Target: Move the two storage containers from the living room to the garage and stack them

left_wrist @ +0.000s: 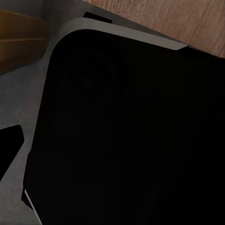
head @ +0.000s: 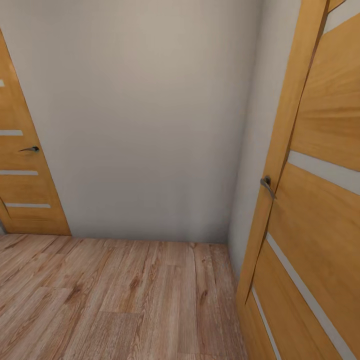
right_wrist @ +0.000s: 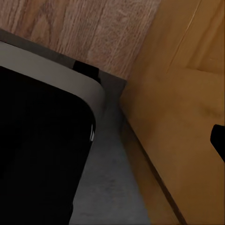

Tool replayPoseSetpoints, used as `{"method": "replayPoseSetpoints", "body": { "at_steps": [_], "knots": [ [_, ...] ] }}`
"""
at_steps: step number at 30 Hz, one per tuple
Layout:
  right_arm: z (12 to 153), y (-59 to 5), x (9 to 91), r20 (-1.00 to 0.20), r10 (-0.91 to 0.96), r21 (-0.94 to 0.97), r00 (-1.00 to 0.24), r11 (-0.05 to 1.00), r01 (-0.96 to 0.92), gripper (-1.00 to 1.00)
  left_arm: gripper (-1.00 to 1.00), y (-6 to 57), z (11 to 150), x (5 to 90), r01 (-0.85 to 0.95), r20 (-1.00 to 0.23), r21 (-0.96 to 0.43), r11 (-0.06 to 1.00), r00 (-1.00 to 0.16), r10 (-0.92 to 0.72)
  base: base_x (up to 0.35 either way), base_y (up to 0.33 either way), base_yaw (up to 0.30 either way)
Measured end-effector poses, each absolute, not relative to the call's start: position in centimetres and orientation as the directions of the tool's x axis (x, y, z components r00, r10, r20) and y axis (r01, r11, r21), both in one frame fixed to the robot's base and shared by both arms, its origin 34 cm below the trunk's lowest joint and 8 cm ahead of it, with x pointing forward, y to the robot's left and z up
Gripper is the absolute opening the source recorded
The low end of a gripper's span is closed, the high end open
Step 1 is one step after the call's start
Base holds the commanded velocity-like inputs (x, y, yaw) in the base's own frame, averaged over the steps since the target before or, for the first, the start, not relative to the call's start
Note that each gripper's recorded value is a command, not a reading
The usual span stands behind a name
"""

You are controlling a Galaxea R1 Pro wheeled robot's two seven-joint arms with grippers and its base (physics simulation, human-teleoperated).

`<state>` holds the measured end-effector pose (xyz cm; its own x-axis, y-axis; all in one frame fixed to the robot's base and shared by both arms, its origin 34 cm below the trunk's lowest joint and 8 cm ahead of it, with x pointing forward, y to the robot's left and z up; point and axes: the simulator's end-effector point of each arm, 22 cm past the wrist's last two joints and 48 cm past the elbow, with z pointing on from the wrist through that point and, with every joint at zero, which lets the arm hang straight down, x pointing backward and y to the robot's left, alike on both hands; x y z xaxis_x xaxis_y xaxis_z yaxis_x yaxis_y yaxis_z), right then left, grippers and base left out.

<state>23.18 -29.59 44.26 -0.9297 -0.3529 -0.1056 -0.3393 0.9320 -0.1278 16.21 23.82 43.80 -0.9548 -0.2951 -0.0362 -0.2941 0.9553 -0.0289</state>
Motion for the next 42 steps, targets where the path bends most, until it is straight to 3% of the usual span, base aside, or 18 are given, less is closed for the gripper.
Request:
{"method": "replayPoseSetpoints", "body": {
  "at_steps": [42],
  "knots": [
    [44.2,-26.5,24.0,-0.139,-0.361,-0.079,-0.922,0.932,-0.353,1.00,1.00,23.7,43.8,16.2,-0.296,-0.036,-0.030,0.955,-0.954,-0.297,0.000,0.000,0.000]
  ]
}}
